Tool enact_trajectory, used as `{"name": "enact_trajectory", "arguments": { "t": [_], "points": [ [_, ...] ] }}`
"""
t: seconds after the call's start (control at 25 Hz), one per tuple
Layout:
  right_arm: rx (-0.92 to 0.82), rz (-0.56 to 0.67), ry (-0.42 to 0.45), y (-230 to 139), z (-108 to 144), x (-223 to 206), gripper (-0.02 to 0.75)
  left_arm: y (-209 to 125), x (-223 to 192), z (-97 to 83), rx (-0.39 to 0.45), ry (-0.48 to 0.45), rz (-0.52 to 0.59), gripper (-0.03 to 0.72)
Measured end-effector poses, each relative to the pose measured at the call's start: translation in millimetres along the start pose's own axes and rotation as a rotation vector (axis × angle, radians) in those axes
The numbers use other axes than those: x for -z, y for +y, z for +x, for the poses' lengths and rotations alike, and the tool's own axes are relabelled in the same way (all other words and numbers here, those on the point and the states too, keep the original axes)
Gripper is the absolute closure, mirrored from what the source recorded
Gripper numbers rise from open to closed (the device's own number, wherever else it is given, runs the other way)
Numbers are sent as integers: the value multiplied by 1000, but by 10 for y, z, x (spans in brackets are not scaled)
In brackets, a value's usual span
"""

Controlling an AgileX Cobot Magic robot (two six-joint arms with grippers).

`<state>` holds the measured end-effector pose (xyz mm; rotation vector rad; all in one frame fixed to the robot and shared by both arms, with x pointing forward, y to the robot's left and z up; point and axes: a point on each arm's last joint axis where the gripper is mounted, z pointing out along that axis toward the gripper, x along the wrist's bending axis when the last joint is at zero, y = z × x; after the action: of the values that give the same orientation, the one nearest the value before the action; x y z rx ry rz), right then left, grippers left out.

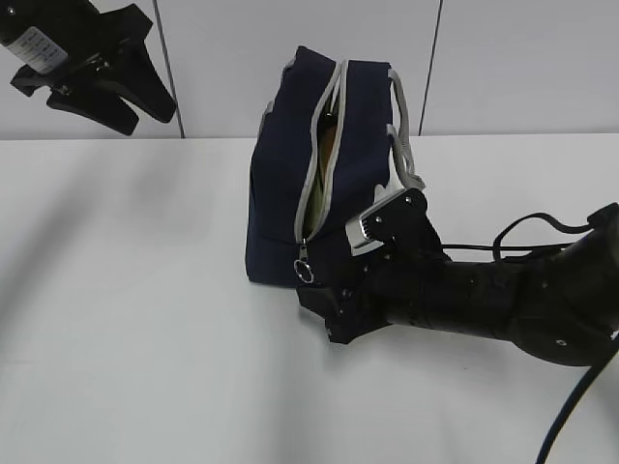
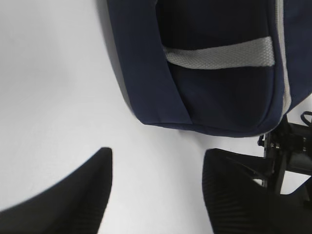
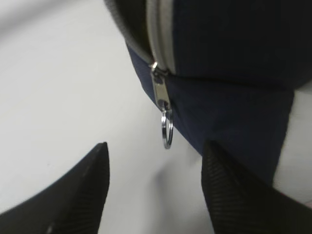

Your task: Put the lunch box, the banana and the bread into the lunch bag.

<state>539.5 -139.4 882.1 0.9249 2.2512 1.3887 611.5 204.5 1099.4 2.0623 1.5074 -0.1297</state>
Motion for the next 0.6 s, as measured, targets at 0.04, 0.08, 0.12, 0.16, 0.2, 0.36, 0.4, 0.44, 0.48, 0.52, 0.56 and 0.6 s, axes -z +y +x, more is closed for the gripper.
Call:
{"name": "enact_trajectory", "arguments": {
  "t": [0.04, 0.08, 0.12, 0.16, 0.2, 0.36, 0.4, 0.44, 0.48, 0.52, 0.56, 0.6],
  "points": [
    [1, -4, 0, 6, -14, -30, 297, 1, 0, -2, 1, -2, -1, 274],
    [1, -5, 0, 8, -28, -63, 302, 1, 0, -2, 1, -2, -1, 274],
    [0, -8, 0, 13, -42, -92, 313, 2, 0, -3, 0, -3, -2, 274],
    [-1, -5, 0, 2, -53, -121, 325, 2, 0, -3, 1, -3, -2, 274],
    [-1, -4, 0, -4, -61, -143, 341, 2, 0, -3, 1, -3, -2, 274],
    [3, -12, 0, 10, -98, -221, 428, 2, 0, -3, 1, -4, -2, 274],
    [3, -12, 0, 8, -103, -233, 438, 2, 0, -3, 1, -4, -2, 274],
    [4, -11, 1, 4, -106, -245, 454, 3, 0, -3, 1, -4, -3, 274],
    [4, -7, 3, -9, -108, -257, 466, 3, 0, -4, 1, -4, -3, 274],
    [4, -6, 4, -14, -109, -263, 481, 3, 0, -4, 0, -4, -3, 274],
    [3, -2, 4, -28, -112, -275, 501, 3, 0, -4, 0, -4, -3, 274],
    [3, -3, 4, -27, -112, -275, 516, 3, 0, -4, 0, -4, -3, 274]
  ]
}}
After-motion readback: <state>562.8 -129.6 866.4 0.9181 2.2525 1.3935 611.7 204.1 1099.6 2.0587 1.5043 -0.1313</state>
